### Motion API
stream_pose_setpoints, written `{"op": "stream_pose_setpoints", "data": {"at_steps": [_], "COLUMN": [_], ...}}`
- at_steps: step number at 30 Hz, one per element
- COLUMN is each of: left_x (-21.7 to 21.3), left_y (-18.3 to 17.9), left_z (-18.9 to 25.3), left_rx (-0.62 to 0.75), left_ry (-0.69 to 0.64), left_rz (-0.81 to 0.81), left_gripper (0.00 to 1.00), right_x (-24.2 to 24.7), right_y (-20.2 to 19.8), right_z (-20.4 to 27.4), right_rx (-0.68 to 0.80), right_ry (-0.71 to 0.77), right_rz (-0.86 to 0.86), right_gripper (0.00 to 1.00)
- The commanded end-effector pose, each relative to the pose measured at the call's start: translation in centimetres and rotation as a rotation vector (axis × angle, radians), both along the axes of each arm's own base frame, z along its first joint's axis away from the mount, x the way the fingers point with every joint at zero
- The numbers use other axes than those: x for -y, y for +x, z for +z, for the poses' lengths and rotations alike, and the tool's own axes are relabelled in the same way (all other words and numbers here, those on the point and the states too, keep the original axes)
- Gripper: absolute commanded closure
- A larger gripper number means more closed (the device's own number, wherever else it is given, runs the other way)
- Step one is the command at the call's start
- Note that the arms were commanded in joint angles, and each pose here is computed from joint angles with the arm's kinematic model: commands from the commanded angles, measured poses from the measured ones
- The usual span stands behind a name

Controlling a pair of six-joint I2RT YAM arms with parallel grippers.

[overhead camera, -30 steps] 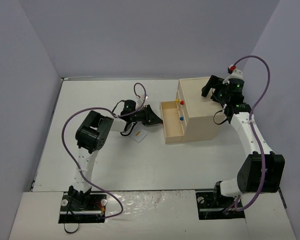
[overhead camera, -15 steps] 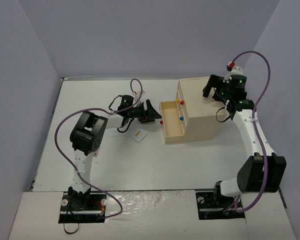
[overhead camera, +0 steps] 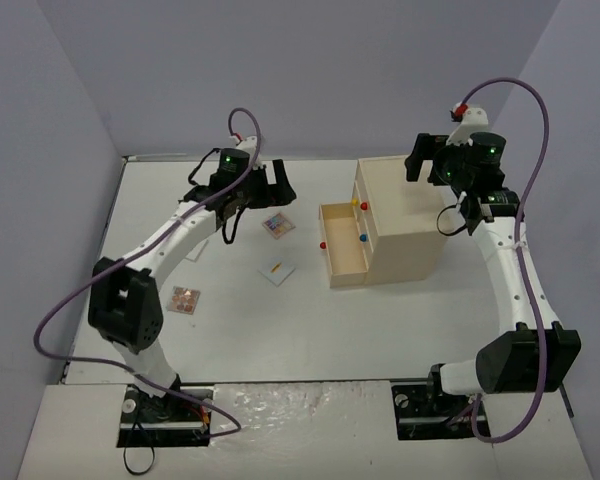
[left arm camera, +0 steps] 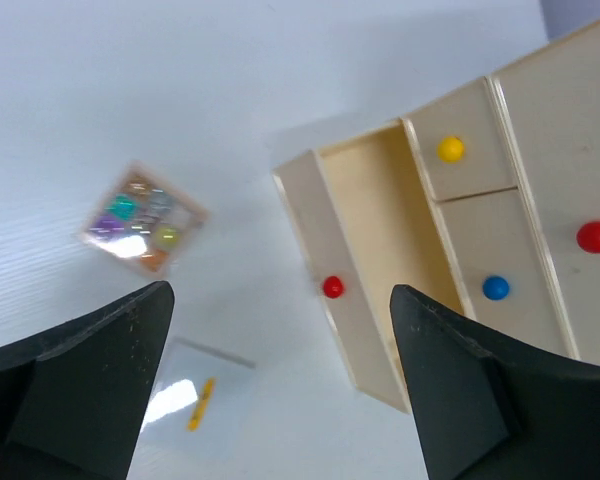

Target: Organize the makeup

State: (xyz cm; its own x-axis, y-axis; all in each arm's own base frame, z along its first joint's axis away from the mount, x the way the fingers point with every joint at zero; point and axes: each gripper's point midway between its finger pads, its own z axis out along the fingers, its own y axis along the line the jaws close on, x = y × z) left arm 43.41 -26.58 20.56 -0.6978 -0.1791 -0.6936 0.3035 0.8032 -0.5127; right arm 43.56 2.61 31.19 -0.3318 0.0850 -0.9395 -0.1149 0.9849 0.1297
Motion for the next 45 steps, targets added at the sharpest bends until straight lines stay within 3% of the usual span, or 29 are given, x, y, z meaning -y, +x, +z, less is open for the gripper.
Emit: {"op": "stream_pose_setpoints", "data": {"at_steps": [1, 4, 10, 13, 19, 28, 38, 45], "left_x": [-8.9, -12.5, -17.6, -20.6, -24.6, -26.5, -26.6, -26.4], "left_y": [-1.2, -2.7, -6.6, -8.7, -11.7, -12.7, -12.6, -12.4], "left_z": [7.8, 9.4, 12.2, 13.5, 12.2, 9.4, 8.8, 8.6], "left_rx": [0.194, 0.223, 0.278, 0.326, 0.379, 0.363, 0.351, 0.346], "left_ry": [0.280, 0.376, 0.482, 0.538, 0.584, 0.629, 0.637, 0.641], "left_rz": [0.245, 0.339, 0.435, 0.524, 0.645, 0.707, 0.701, 0.693], "left_gripper": [0.09, 0.03, 0.03, 0.03, 0.03, 0.03, 0.03, 0.03], "right_x": [-6.7, -11.3, -21.1, -25.2, -31.5, -35.0, -33.4, -33.4], "right_y": [-1.9, -3.4, -6.7, -8.0, -9.7, -10.3, -8.7, -9.5], "right_z": [6.3, 6.3, 3.2, -0.3, -12.0, -22.4, -27.8, -30.5], "right_rx": [0.193, 0.203, 0.150, 0.080, -0.155, -0.314, -0.361, -0.407], "right_ry": [-0.091, -0.096, -0.127, -0.152, -0.247, -0.335, -0.424, -0.426], "right_rz": [0.221, 0.346, 0.545, 0.631, 0.768, 0.772, 0.635, 0.662], "right_gripper": [0.00, 0.00, 0.00, 0.00, 0.00, 0.00, 0.00, 0.02]}}
